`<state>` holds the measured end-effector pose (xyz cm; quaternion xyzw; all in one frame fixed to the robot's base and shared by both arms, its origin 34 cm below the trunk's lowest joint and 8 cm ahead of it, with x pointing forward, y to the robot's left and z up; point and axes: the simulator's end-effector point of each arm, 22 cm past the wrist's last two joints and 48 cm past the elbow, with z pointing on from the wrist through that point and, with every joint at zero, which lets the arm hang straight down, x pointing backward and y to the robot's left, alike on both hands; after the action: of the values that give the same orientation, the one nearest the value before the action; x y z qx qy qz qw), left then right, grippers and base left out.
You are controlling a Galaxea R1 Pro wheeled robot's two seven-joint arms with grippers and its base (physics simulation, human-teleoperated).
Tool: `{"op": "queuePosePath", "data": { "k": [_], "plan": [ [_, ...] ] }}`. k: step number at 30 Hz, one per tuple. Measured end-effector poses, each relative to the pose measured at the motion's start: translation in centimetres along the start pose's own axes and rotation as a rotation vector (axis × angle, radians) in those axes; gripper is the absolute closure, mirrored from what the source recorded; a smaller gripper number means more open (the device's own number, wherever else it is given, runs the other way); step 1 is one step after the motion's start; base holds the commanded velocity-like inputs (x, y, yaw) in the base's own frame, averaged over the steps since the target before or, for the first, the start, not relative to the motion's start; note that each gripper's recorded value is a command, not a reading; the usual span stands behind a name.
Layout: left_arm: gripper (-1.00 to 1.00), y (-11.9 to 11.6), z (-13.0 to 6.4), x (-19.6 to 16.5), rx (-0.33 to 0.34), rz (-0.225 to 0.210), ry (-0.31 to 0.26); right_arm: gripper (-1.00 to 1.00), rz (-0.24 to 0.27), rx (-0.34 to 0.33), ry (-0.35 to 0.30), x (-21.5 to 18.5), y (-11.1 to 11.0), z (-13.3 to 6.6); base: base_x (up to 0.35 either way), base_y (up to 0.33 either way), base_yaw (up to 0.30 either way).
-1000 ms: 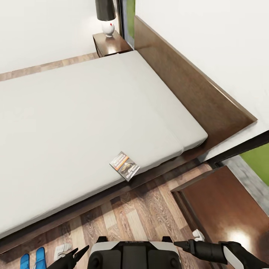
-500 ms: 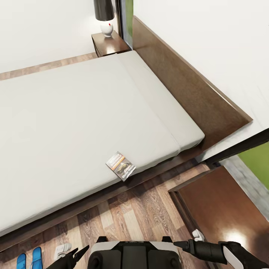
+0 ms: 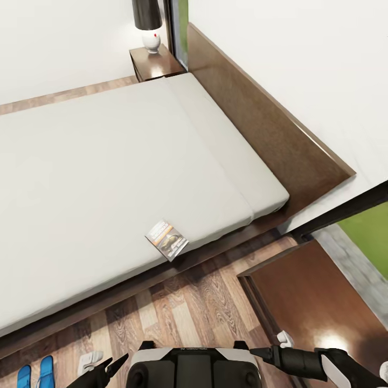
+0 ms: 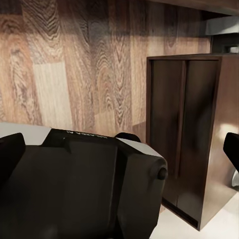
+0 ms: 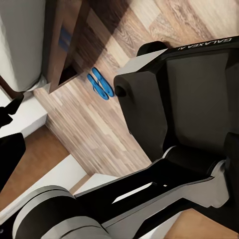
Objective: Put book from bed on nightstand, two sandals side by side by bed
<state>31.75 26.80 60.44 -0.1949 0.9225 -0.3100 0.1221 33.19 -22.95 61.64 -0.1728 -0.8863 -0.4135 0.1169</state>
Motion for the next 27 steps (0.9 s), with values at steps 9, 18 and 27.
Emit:
{"op": "queuePosePath", "data": {
  "k": [9,18,27],
  "plan": [
    [-1.00,0.01,0.00,0.10,0.000,-0.006,0.004,-1.00,0.000,-0.001,0.000,0.00,0.02,0.00,0.000,-0.113,0.000],
    [-1.00,0.01,-0.01,0.24,0.000,-0.015,0.011,-1.00,0.000,0.000,0.000,0.01,0.00,0.01,0.000,-0.026,0.000],
    [-1.00,-0.02,0.02,0.27,0.000,-0.015,0.011,-1.00,0.000,0.000,0.000,0.00,0.00,0.00,0.000,0.000,0.000]
  ]
}}
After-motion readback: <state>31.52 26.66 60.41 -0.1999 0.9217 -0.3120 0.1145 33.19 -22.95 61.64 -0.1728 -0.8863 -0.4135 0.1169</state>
